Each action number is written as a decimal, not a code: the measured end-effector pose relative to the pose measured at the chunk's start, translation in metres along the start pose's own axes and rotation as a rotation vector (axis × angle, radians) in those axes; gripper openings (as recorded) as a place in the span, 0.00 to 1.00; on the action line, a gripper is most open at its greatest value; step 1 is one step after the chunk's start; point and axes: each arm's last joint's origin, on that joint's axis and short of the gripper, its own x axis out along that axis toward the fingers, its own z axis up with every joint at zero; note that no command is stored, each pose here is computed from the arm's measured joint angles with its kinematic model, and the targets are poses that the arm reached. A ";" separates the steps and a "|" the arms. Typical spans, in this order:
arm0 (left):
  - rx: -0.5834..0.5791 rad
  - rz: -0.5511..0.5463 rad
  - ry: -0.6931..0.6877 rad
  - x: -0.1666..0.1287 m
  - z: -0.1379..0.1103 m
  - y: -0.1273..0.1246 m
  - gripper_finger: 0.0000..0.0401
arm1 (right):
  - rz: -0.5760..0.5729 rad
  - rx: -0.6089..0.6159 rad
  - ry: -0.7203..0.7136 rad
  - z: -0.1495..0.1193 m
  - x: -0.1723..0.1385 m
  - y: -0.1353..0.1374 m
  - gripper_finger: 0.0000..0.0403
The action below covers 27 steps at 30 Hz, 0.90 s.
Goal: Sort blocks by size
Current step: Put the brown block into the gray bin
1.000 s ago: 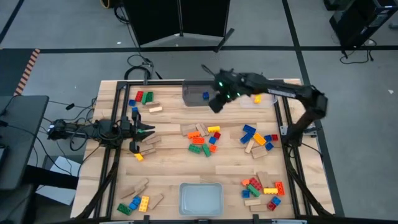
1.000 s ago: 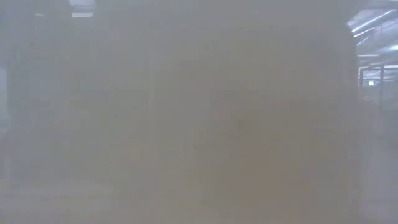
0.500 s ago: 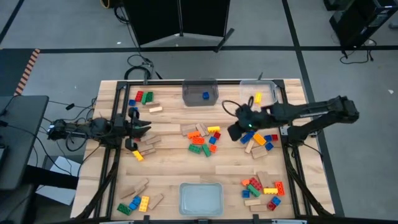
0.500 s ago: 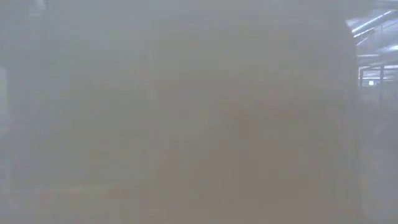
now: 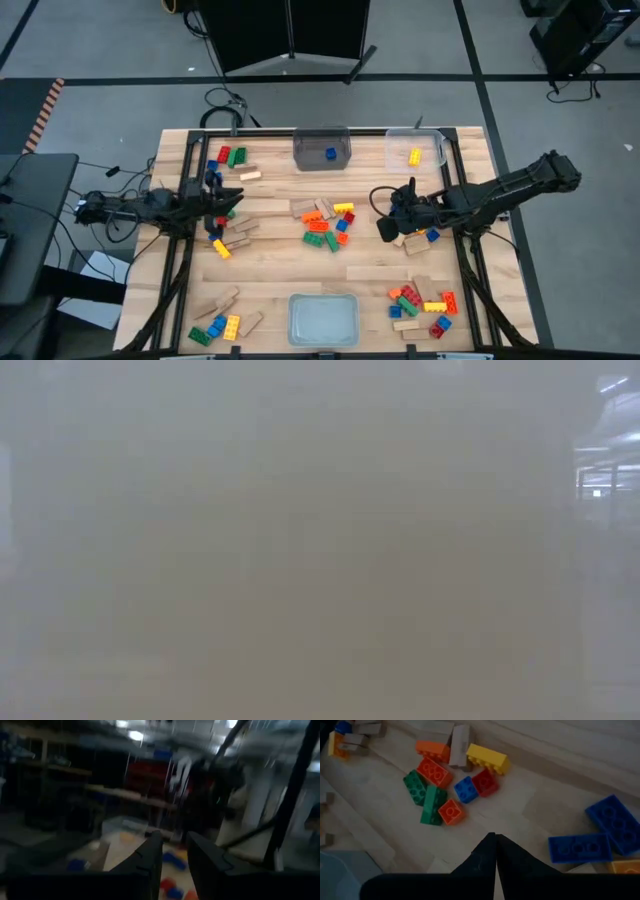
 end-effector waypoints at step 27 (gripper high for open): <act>-0.007 0.110 1.126 0.091 0.008 -0.084 0.24 | -0.009 -0.348 0.039 -0.003 0.003 -0.004 0.05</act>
